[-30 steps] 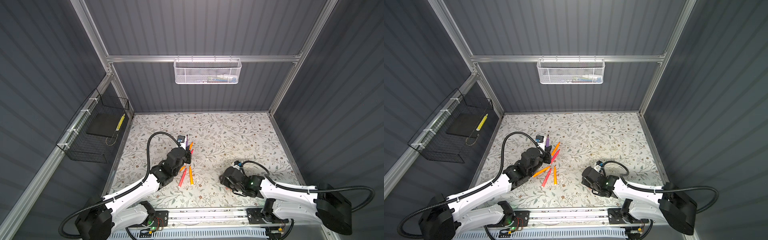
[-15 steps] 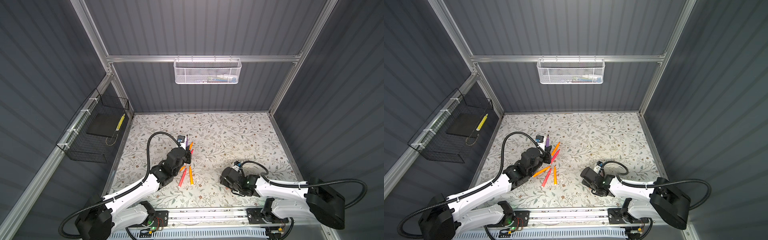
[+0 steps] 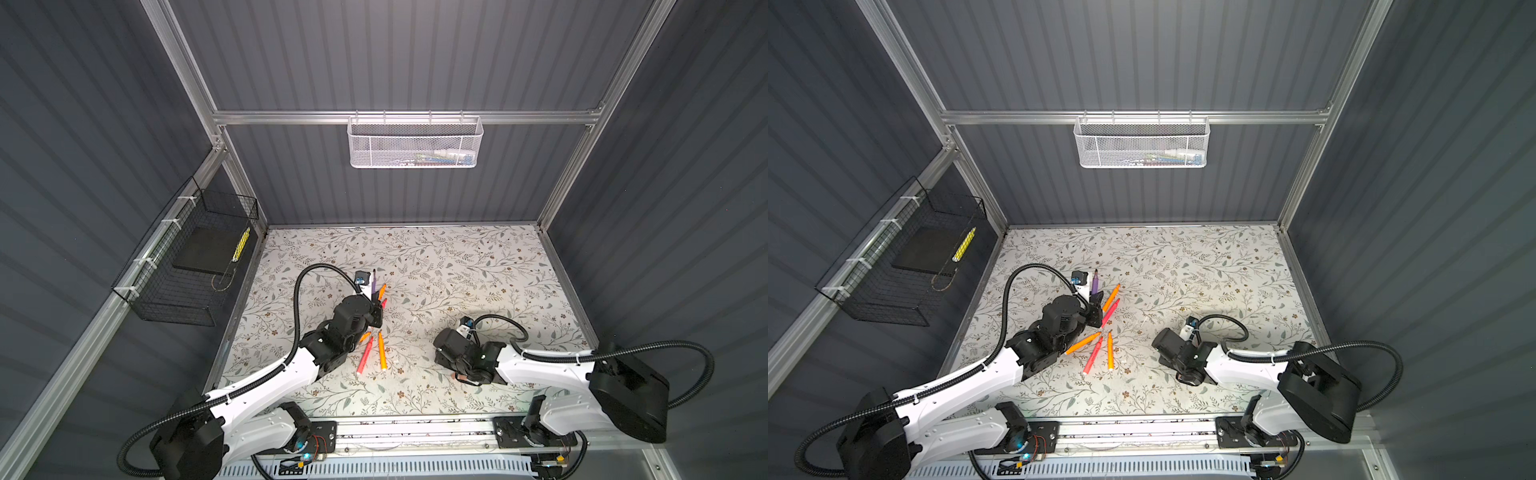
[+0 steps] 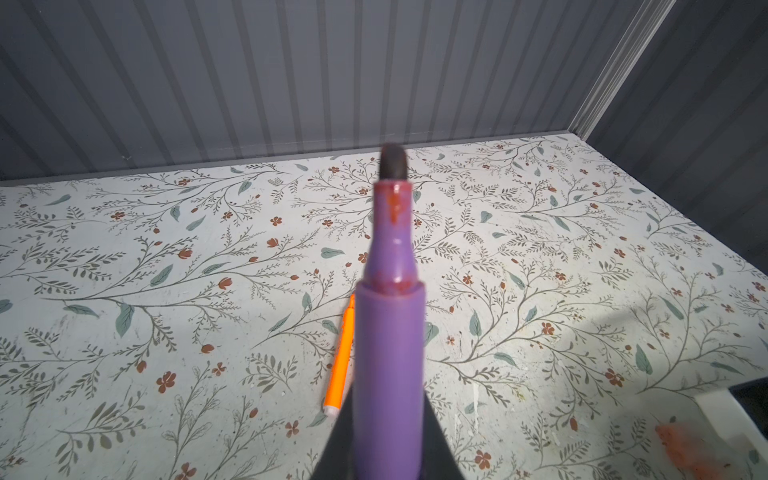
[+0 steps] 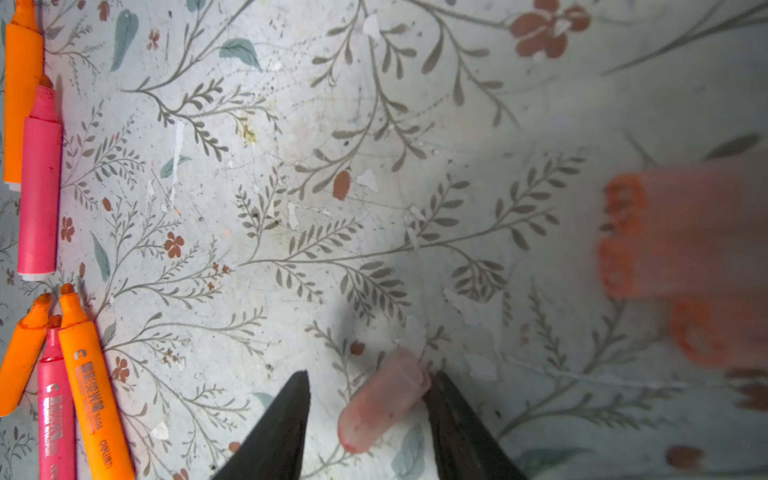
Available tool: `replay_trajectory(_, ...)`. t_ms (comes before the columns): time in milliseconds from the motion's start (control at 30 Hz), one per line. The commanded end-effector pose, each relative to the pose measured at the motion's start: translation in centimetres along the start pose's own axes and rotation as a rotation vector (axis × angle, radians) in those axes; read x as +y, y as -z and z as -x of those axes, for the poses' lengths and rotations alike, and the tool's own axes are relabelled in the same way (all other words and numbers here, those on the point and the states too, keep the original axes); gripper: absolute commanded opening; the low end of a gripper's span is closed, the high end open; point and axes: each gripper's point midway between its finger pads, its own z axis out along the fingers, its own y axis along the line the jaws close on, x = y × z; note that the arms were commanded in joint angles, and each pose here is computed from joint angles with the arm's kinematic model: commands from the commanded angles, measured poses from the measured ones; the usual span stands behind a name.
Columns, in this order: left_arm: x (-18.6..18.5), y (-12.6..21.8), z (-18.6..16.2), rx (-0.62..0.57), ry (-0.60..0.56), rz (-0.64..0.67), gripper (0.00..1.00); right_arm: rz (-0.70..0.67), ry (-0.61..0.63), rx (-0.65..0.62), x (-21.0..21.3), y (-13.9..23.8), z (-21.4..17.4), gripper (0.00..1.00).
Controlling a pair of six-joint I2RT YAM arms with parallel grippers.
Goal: Insert the pens into the pen caps
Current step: 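Lower the right gripper onto a translucent pink cap and grasp it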
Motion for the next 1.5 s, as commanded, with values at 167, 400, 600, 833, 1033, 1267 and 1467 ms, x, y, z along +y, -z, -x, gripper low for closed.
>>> replay_trajectory(167, 0.4, 0.6, 1.8, -0.052, 0.009, 0.009, 0.08, -0.180, 0.116, -0.005, -1.7, -0.2, 0.5, 0.44)
replay_trajectory(400, 1.3, 0.9, 1.9, -0.058, 0.038, 0.056, 0.00, -0.214, 0.149, 0.013, -1.9, -0.6, -0.1, 0.39)
replay_trajectory(600, 2.6, 1.5, 2.0, -0.080, 0.067, 0.118, 0.00, -0.202, 0.160, 0.012, -1.2, -0.5, -0.4, 0.36)
replay_trajectory(833, 2.5, 1.1, 1.8, -0.072, 0.070, 0.122, 0.00, -0.213, 0.176, 0.019, -1.3, -0.1, -0.9, 0.40)
replay_trajectory(1033, 2.5, 1.1, 1.9, -0.071, 0.069, 0.122, 0.00, -0.232, 0.175, 0.012, -1.7, -0.3, -1.0, 0.40)
replay_trajectory(1267, 2.7, 0.9, 1.6, -0.071, 0.074, 0.134, 0.00, -0.254, 0.185, 0.005, -2.0, -0.8, -1.0, 0.29)
replay_trajectory(1467, 1.8, 1.8, 1.8, -0.125, 0.092, 0.044, 0.00, -0.253, 0.177, 0.001, -2.0, -1.0, -1.0, 0.16)
